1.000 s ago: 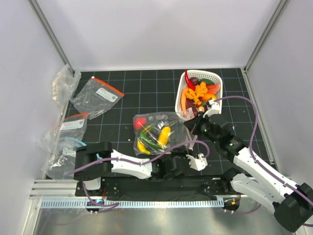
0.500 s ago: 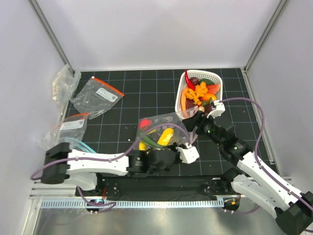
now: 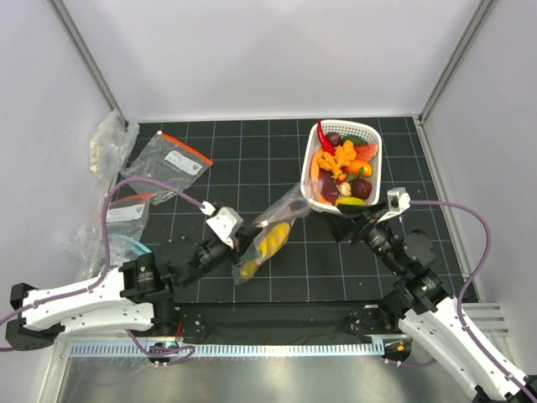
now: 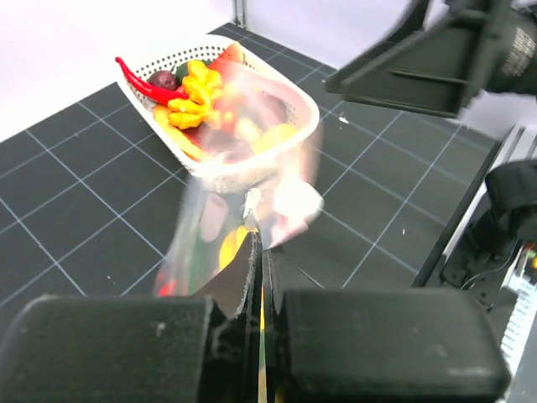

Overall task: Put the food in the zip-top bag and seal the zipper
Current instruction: Pick up the zipper food storage bag at the center of the board.

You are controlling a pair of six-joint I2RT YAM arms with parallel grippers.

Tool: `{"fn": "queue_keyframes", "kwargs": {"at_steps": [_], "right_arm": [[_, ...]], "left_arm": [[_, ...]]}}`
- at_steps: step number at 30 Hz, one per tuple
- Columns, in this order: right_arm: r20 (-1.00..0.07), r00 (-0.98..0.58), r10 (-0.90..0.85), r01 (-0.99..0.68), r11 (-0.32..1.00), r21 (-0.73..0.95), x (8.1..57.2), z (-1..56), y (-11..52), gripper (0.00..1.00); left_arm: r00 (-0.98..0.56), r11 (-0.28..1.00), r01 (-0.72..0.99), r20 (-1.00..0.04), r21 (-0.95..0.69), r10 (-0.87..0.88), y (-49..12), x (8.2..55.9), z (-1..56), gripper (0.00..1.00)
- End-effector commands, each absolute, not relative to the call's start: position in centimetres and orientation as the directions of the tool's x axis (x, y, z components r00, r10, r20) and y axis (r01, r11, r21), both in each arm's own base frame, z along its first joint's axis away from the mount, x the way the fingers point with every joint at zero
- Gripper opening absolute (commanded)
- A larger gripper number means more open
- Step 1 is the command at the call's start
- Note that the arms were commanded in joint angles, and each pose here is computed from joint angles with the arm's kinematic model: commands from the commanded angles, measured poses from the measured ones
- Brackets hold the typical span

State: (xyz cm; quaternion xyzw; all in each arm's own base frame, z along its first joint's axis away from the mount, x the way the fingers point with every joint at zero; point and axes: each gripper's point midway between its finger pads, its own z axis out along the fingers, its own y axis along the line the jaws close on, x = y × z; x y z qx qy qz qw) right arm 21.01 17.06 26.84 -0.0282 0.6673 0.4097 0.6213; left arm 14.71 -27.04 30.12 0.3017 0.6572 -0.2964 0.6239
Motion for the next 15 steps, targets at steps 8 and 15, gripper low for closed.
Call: {"fn": "queue_keyframes", "kwargs": {"at_steps": [8,15], "right_arm": [[-0.896,-0.014,0.444,-0.854,0.46,0.242,15.6,31.5,19.4,0.75],[-0.906,0.014,0.423,-0.903,0.395,0.17,14.2,31.5,20.2,0.75]], "left_arm": [[-0.238,0.477,0.871,-0.952,-0.121,0.192,-32.6,13.3,25.7,0.0],[-0.278,0.343,0.92,-0.932,-0.189,0.232,-34.2,11.0,25.3,0.0]]}}
